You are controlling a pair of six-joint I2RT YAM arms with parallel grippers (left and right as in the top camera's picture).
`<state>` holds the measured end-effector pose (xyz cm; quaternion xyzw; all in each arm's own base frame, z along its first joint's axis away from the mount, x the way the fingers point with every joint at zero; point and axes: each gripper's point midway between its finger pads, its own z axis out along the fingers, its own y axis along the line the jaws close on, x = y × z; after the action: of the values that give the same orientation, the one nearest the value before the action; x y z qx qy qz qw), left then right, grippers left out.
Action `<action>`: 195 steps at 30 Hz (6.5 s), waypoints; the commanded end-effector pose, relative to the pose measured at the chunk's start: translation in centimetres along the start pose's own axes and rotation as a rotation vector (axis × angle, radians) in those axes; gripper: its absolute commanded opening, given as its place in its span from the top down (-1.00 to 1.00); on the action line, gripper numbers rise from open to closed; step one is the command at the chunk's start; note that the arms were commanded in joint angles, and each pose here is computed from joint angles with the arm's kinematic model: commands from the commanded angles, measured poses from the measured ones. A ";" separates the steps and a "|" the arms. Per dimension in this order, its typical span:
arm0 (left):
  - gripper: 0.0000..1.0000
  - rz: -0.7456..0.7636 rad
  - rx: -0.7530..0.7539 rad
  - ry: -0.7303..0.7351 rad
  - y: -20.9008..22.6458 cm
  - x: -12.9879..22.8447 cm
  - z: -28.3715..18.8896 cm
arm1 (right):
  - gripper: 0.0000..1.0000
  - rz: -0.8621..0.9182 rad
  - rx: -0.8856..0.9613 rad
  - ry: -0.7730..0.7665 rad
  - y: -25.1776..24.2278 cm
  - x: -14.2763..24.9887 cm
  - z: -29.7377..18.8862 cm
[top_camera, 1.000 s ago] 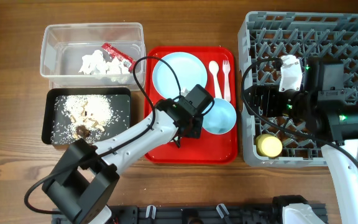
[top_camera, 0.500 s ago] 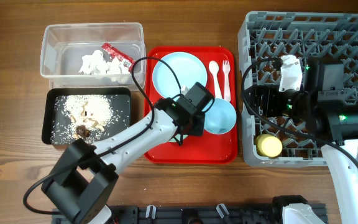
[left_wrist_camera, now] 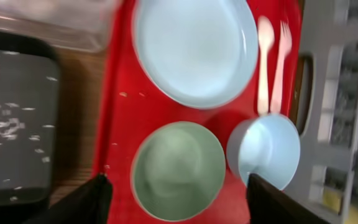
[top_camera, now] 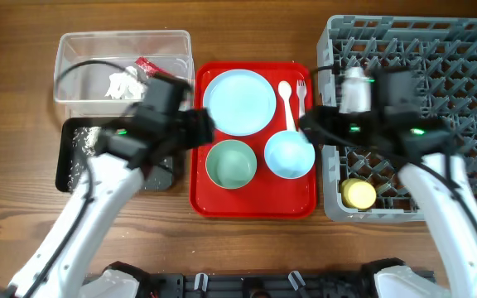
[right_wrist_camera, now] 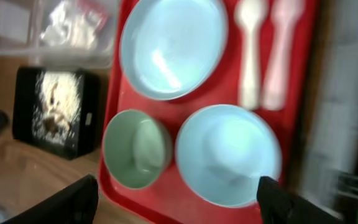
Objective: Sort waste into correct bins and load items into the dishwasher rack
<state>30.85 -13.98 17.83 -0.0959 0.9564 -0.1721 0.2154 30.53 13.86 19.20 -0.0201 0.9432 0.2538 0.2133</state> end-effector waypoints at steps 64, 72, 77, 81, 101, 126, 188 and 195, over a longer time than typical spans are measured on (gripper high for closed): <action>-1.00 -0.299 -0.147 -0.098 10.8 -4.0 -4.2 | 0.91 -0.037 0.319 0.267 4.3 8.8 11.6; -1.00 -0.299 -0.147 -0.098 10.8 -4.0 -4.2 | 0.91 -0.062 0.516 -0.046 2.1 2.2 2.5; -1.00 -0.299 -0.147 -0.098 10.8 -4.0 -4.2 | 0.91 -0.026 0.887 -0.392 -4.4 -4.2 -5.2; -1.00 -0.299 -0.147 -0.098 10.8 -4.0 -4.2 | 0.91 -0.064 1.101 -0.545 -7.1 -8.2 -8.8; -1.00 -0.299 -0.147 -0.098 10.8 -4.0 -4.2 | 0.91 -0.287 1.637 -0.496 -20.2 -19.9 -4.5; -1.00 -0.299 -0.147 -0.098 10.8 -4.0 -4.2 | 0.17 -0.560 1.517 -0.295 -18.5 -18.8 2.7; -1.00 -0.299 -0.147 -0.098 10.8 -4.0 -4.2 | 0.21 0.334 0.478 0.223 -4.1 8.7 5.8; -1.00 -0.299 -0.147 -0.098 10.8 -4.0 -4.2 | 0.10 0.423 0.569 0.243 -4.9 11.9 6.4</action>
<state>31.00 -1.89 18.23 -0.2653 0.9313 -0.1227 0.2172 23.97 14.46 8.51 0.1490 0.9866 0.0480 0.0455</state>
